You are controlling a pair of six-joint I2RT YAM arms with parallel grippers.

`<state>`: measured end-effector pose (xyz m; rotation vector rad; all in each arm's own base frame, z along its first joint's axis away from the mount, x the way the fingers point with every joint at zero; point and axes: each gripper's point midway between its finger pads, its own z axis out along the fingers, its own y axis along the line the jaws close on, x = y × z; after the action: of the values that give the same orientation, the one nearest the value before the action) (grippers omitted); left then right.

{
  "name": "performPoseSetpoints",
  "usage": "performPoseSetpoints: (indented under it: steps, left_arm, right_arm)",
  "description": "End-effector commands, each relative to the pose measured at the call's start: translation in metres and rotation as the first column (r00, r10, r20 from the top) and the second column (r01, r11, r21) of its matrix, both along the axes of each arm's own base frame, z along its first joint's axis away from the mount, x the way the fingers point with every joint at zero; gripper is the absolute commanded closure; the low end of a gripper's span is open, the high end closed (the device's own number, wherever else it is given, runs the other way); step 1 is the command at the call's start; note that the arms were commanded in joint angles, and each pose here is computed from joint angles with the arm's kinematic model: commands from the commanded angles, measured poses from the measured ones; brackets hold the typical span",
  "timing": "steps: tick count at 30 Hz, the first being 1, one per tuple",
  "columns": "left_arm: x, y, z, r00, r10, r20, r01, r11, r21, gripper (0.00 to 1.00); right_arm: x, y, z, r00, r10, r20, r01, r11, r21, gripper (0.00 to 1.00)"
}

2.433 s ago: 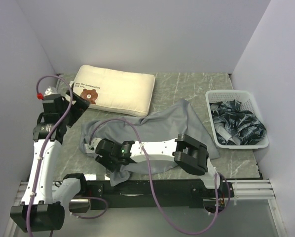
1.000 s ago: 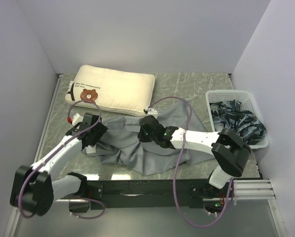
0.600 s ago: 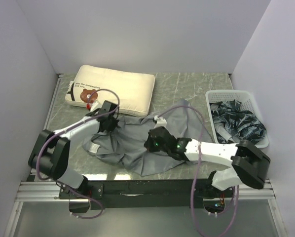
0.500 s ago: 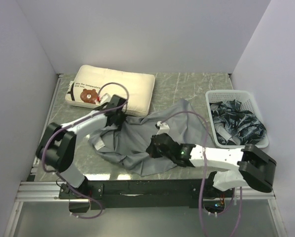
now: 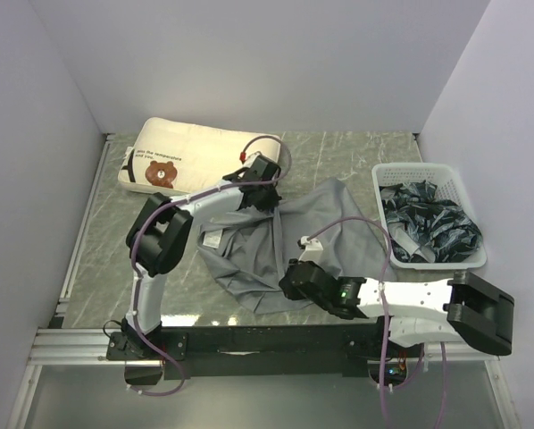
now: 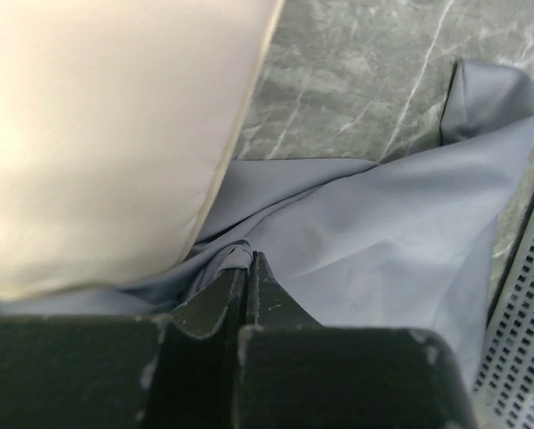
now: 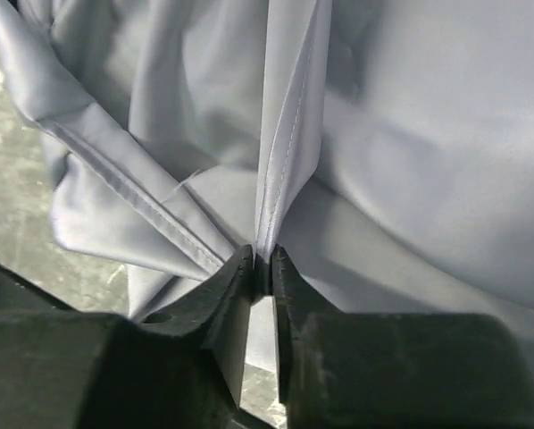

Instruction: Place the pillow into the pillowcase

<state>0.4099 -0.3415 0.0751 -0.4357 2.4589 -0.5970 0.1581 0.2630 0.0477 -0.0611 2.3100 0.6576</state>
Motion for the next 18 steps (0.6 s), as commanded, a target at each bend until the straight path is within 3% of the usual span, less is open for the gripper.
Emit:
performPoseSetpoints:
  steps: [1, 2, 4, 5, 7, 10, 14, 18]
  left_arm:
    - [0.018, -0.024, 0.047, 0.983, -0.092, 0.156, 0.104, 0.992, -0.067, 0.93]
    - [0.018, -0.022, 0.053, 0.978, -0.105, 0.178, 0.117, 0.992, -0.057, 0.83]
    - [0.015, -0.02, 0.066, 0.969, -0.127, 0.21, 0.14, 0.989, -0.049, 0.7]
    - [0.013, -0.016, 0.068, 0.966, -0.147, 0.212, 0.155, 0.988, -0.023, 0.54]
    - [0.01, -0.015, 0.085, 0.955, -0.173, 0.242, 0.182, 0.983, -0.015, 0.36]
    - [0.009, -0.002, 0.111, 0.942, -0.174, 0.286, 0.173, 0.984, 0.029, 0.17]
    - [0.013, 0.023, 0.156, 0.917, -0.137, 0.376, 0.108, 0.989, 0.096, 0.03]
    - [0.021, 0.048, 0.185, 0.9, -0.093, 0.426, 0.017, 0.984, 0.18, 0.01]
  right_arm:
    - [0.006, 0.001, 0.001, 1.0, -0.011, -0.003, 0.011, 1.0, 0.017, 0.68]
    - [0.007, 0.001, 0.003, 1.0, -0.013, -0.001, 0.013, 1.0, 0.022, 0.64]
    - [0.01, -0.002, 0.006, 1.0, -0.016, -0.004, 0.016, 1.0, 0.014, 0.52]
    - [0.013, 0.0, 0.012, 1.0, -0.017, 0.002, 0.017, 1.0, 0.019, 0.49]
    - [0.015, -0.002, 0.018, 1.0, -0.019, 0.011, 0.019, 1.0, 0.008, 0.4]
    - [0.022, -0.006, 0.028, 0.999, -0.034, 0.018, 0.034, 0.999, 0.011, 0.34]
    - [0.031, -0.007, 0.045, 0.999, -0.039, 0.036, 0.037, 0.998, 0.049, 0.3]
    - [0.04, -0.008, 0.059, 0.997, -0.049, 0.058, 0.045, 0.997, 0.062, 0.29]
